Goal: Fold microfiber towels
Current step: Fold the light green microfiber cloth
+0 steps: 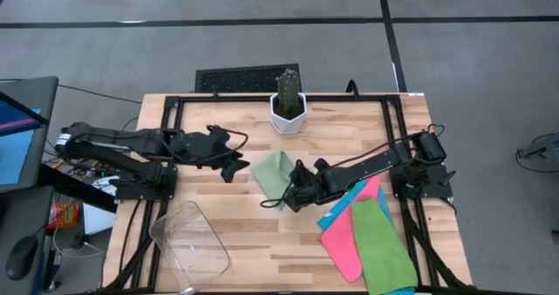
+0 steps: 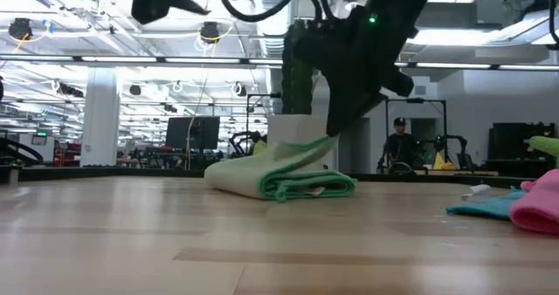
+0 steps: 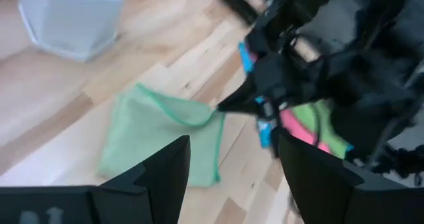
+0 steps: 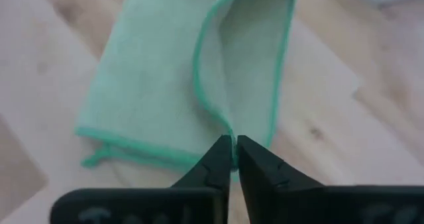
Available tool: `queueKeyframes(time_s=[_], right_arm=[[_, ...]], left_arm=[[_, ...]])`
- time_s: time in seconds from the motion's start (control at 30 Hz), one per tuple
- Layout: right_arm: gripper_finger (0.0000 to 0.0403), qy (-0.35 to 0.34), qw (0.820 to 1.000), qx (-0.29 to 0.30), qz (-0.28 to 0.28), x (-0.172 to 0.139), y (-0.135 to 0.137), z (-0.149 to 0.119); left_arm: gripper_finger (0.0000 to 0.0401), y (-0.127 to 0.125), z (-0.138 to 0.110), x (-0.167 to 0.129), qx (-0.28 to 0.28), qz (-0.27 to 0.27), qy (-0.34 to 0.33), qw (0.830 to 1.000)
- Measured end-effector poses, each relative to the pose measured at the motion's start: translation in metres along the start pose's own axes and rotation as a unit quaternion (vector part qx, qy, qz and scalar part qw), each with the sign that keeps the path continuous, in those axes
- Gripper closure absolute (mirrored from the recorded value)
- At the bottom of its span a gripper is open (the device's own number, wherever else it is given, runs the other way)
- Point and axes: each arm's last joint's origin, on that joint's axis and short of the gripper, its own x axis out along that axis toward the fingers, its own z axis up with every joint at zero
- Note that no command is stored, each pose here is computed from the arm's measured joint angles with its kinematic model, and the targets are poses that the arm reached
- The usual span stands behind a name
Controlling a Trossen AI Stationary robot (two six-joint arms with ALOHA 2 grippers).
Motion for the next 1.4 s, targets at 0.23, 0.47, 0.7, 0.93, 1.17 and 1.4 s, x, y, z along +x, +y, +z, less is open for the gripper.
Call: queueKeyframes(time_s=[0.23,0.47,0.7,0.93,1.17,1.4], right_arm=[[0.0277,0.006,0.999,0.032,0.032,-0.003,0.005,0.001],[0.0229,-0.064,0.985,-0.041,0.157,-0.007,0.019,0.026],[0.0245,-0.041,0.992,-0.047,0.113,0.031,-0.003,0.043],[0.0254,0.023,0.999,-0.034,0.025,0.056,-0.053,0.057],[0.0255,0.038,0.999,-0.018,0.006,0.047,-0.074,0.066],[0.0255,-0.063,0.992,-0.042,0.098,-0.041,-0.071,0.068]], left_arm=[[0.0177,0.0,-0.013,0.017,-0.001,0.008,0.024,1.0],[0.0177,0.006,-0.02,0.022,-0.01,0.017,0.036,0.999],[0.0177,0.005,-0.02,0.022,-0.015,0.016,0.034,0.999],[0.0177,0.004,-0.021,0.028,-0.014,0.017,0.039,0.999],[0.0177,0.003,-0.023,0.035,-0.01,0.012,0.053,0.998],[0.0177,-0.014,-0.012,0.036,-0.003,-0.122,0.05,0.991]])
